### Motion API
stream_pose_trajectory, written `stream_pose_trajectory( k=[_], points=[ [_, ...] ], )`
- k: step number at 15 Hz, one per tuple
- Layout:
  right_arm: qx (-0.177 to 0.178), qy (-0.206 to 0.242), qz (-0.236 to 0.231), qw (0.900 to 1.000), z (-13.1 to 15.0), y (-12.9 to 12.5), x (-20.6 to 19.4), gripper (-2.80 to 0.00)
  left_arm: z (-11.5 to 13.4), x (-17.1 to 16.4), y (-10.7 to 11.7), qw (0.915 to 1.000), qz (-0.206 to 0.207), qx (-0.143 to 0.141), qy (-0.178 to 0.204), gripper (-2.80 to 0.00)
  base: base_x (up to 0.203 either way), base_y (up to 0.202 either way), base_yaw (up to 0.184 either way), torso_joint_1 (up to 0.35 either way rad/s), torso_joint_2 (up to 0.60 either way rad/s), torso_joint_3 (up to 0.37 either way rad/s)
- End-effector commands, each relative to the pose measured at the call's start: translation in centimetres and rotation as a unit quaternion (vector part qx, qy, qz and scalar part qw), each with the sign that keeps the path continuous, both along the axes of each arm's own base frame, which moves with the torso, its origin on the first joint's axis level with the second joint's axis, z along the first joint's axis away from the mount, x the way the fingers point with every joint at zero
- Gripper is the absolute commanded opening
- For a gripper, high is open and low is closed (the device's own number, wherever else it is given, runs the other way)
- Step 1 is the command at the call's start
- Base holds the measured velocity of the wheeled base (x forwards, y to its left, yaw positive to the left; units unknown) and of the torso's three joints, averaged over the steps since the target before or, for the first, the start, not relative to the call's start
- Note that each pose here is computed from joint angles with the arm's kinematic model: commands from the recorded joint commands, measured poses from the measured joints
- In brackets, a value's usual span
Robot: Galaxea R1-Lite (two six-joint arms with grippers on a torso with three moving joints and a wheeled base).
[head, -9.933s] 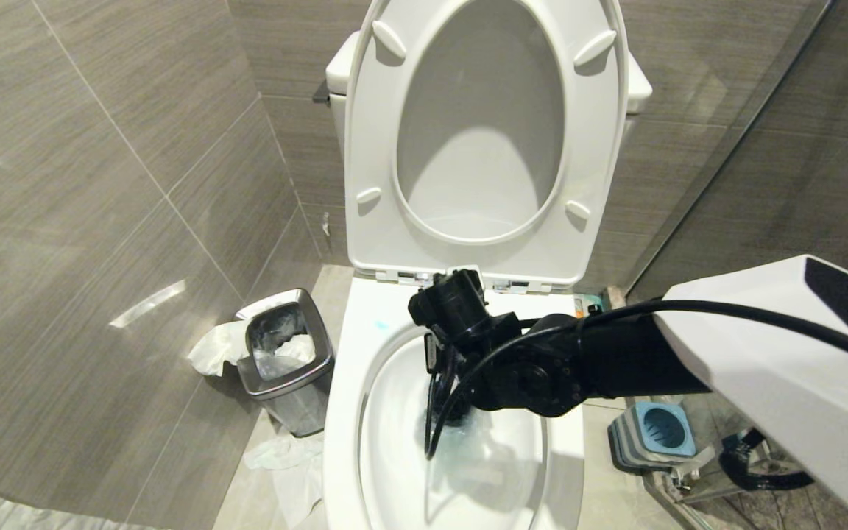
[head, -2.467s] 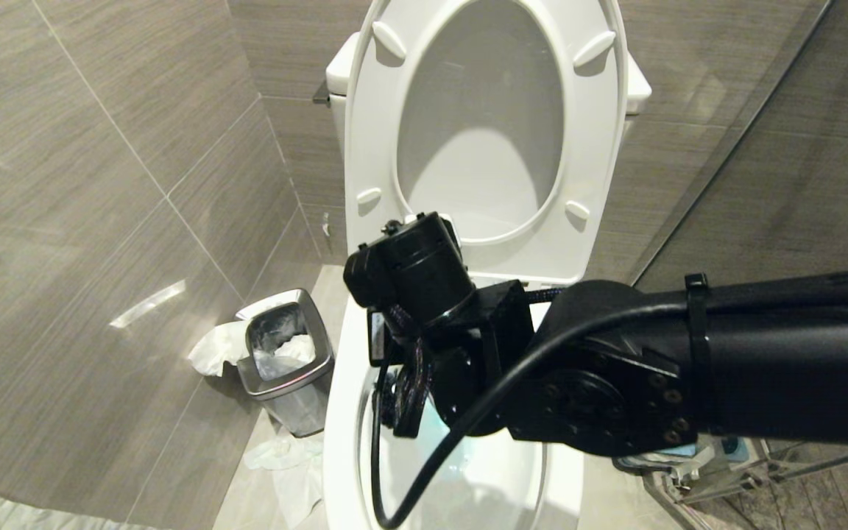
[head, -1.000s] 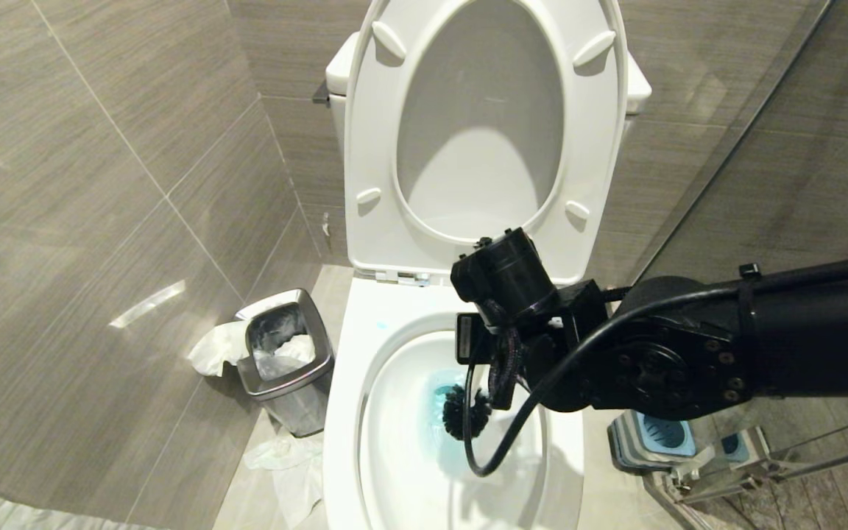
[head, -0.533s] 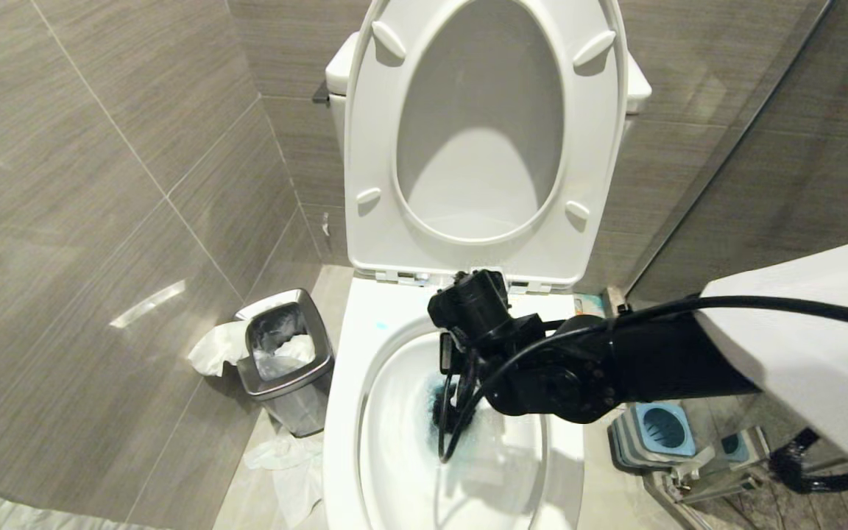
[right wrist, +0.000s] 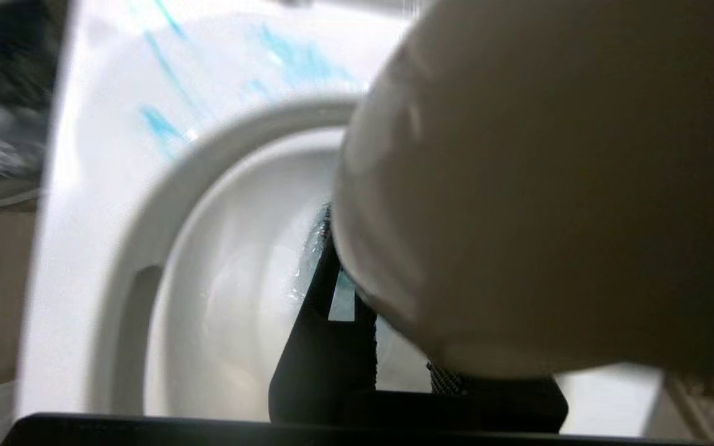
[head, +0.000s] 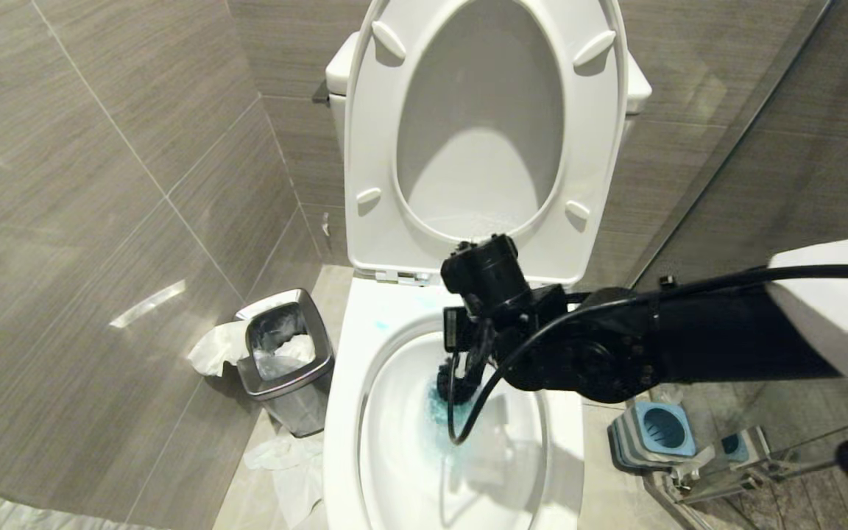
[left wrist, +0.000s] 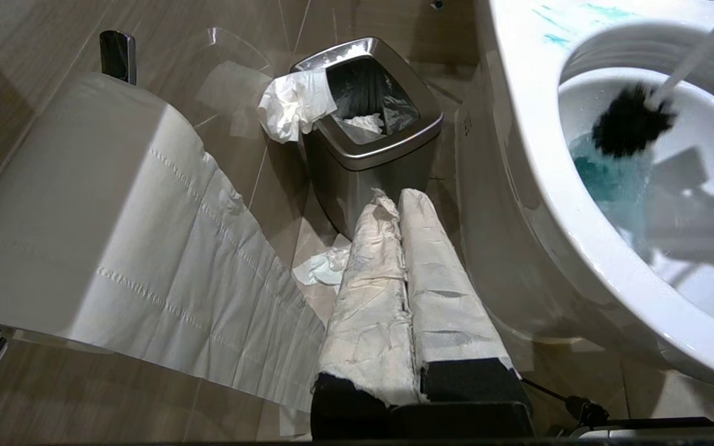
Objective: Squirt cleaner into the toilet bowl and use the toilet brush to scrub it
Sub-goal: Scrub the toilet bowl
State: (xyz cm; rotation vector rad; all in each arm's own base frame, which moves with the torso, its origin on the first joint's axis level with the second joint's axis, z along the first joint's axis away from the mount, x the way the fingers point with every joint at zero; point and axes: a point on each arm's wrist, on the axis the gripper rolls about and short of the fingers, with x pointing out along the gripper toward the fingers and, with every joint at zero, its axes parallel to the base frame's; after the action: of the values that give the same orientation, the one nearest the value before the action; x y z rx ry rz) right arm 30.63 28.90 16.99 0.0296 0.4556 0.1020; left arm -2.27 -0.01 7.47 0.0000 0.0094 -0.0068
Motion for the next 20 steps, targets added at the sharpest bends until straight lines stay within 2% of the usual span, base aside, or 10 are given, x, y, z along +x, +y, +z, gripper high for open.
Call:
stream_pose_trajectory(
  k=[1, 3, 6, 12, 15, 18, 20],
  points=[
    [0.025, -0.043, 0.010, 0.999, 5.3, -1.9, -1.9, -2.80, -0.1, 0.0, 0.0, 1.0000, 0.000, 0.000, 0.001, -2.80, 0.000, 0.000, 0.000, 0.000, 0.00, 0.000],
    [0.020, -0.040, 0.012, 0.999, 5.3, -2.0, -2.0, -2.80, -0.1, 0.0, 0.0, 1.0000, 0.000, 0.000, 0.001, -2.80, 0.000, 0.000, 0.000, 0.000, 0.00, 0.000],
    [0.010, -0.025, 0.012, 1.000, 3.6, -1.4, -1.4, -2.80, -0.1, 0.0, 0.0, 1.0000, 0.000, 0.000, 0.001, -2.80, 0.000, 0.000, 0.000, 0.000, 0.00, 0.000],
    [-0.028, 0.030, 0.007, 0.999, -3.1, 0.8, 0.8, -2.80, -0.1, 0.0, 0.0, 1.0000, 0.000, 0.000, 0.001, -2.80, 0.000, 0.000, 0.000, 0.000, 0.00, 0.000],
    [-0.036, 0.035, 0.008, 0.999, -5.5, 1.6, 1.6, -2.80, -0.1, 0.0, 0.0, 1.0000, 0.000, 0.000, 0.001, -2.80, 0.000, 0.000, 0.000, 0.000, 0.00, 0.000],
    [-0.037, 0.036, 0.008, 0.999, -5.4, 1.4, 1.4, -2.80, -0.1, 0.0, 0.0, 1.0000, 0.000, 0.000, 0.001, -2.80, 0.000, 0.000, 0.000, 0.000, 0.00, 0.000],
    [-0.028, 0.025, 0.010, 0.999, -3.9, 1.0, 1.0, -2.80, -0.1, 0.0, 0.0, 1.0000, 0.000, 0.000, 0.001, -2.80, 0.000, 0.000, 0.000, 0.000, 0.00, 0.000]
  ],
)
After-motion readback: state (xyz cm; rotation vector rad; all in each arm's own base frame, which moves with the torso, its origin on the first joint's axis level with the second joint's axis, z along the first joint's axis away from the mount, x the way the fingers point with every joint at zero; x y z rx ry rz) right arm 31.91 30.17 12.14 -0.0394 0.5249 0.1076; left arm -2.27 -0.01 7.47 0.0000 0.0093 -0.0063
